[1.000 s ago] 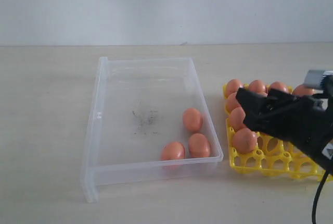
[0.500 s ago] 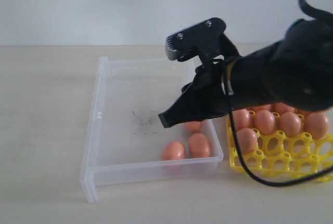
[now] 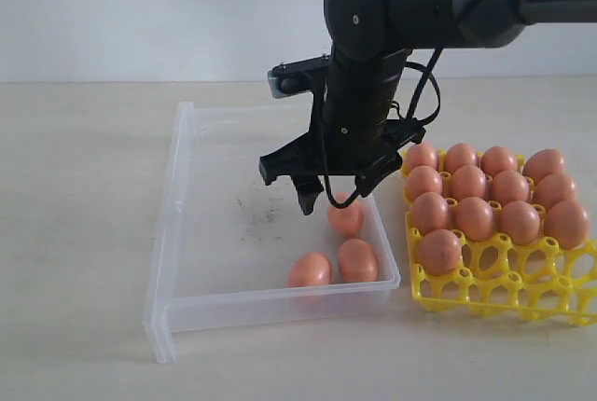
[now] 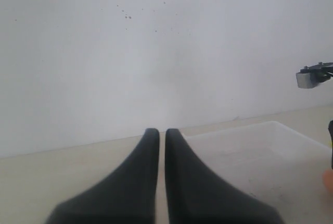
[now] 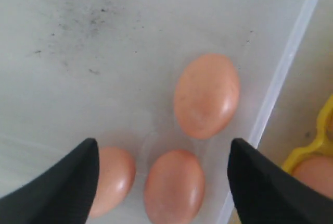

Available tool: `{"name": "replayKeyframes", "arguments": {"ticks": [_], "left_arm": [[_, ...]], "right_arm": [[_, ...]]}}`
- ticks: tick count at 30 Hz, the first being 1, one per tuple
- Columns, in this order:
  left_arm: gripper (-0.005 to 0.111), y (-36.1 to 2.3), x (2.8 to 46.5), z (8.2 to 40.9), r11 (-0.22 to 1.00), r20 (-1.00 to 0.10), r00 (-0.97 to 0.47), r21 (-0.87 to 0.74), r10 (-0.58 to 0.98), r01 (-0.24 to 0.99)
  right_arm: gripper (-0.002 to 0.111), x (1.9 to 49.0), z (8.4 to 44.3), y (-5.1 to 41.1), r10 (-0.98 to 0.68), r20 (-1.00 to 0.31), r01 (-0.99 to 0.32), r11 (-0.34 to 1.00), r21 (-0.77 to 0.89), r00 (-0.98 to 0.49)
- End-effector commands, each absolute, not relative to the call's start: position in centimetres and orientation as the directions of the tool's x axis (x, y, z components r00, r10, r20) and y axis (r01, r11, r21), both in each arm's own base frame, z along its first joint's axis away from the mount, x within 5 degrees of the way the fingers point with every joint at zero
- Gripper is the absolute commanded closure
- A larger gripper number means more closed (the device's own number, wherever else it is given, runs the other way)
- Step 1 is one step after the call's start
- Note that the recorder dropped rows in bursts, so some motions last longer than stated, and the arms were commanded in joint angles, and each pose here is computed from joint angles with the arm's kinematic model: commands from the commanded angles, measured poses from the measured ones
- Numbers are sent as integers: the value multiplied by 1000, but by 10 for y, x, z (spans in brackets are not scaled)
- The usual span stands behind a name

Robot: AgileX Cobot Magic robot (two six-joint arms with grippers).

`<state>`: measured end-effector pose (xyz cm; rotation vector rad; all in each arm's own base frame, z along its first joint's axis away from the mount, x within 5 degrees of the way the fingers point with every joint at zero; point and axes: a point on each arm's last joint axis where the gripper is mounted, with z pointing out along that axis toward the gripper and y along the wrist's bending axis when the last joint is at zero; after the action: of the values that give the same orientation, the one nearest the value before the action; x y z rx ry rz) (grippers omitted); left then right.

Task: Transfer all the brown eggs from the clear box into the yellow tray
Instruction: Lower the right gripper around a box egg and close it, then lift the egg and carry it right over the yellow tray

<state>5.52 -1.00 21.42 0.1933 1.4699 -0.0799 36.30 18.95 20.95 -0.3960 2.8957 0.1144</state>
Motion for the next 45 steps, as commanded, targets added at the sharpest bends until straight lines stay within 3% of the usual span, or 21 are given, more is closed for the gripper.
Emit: {"name": "replayKeyframes", "arguments": {"ticks": [1, 13, 18, 23, 26, 28, 32, 38, 41, 45], "left_arm": [[103, -10, 55, 213, 981, -993, 100, 81, 64, 176], [103, -10, 55, 213, 981, -993, 100, 81, 64, 176], [103, -10, 55, 213, 981, -993, 100, 81, 64, 176], [103, -10, 55, 213, 981, -993, 100, 81, 64, 176], [103, -10, 55, 213, 981, -993, 100, 81, 64, 176], [103, -10, 55, 213, 981, -993, 100, 81, 64, 176], [103, -10, 55, 213, 981, -993, 100, 81, 64, 176], [103, -10, 55, 213, 981, -993, 100, 81, 64, 176], [103, -10, 55, 213, 981, -993, 100, 81, 64, 176], [103, -10, 55, 213, 981, -993, 100, 81, 64, 176]], "right_arm": [[45, 376, 201, 185, -255, -190, -265, 964, 30, -948], [46, 395, 175, 187, -264, -150, -267, 964, -3, -953], [57, 398, 162, 182, -268, -112, -265, 964, -34, -957], [58, 400, 159, 177, -252, -102, -250, 968, -36, -962], [79, 403, 159, 179, -254, -136, -252, 967, -33, -958], [105, 405, 159, 180, -268, -163, -267, 963, -29, -950], [109, 412, 162, 185, -297, -260, -307, 952, -3, -919], [109, 404, 178, 188, -322, -588, -420, 907, 35, -742], [109, 386, 181, 177, -292, -751, -432, 902, -10, -592], [109, 348, 189, 155, -195, -938, -405, 912, -66, -286]]}}
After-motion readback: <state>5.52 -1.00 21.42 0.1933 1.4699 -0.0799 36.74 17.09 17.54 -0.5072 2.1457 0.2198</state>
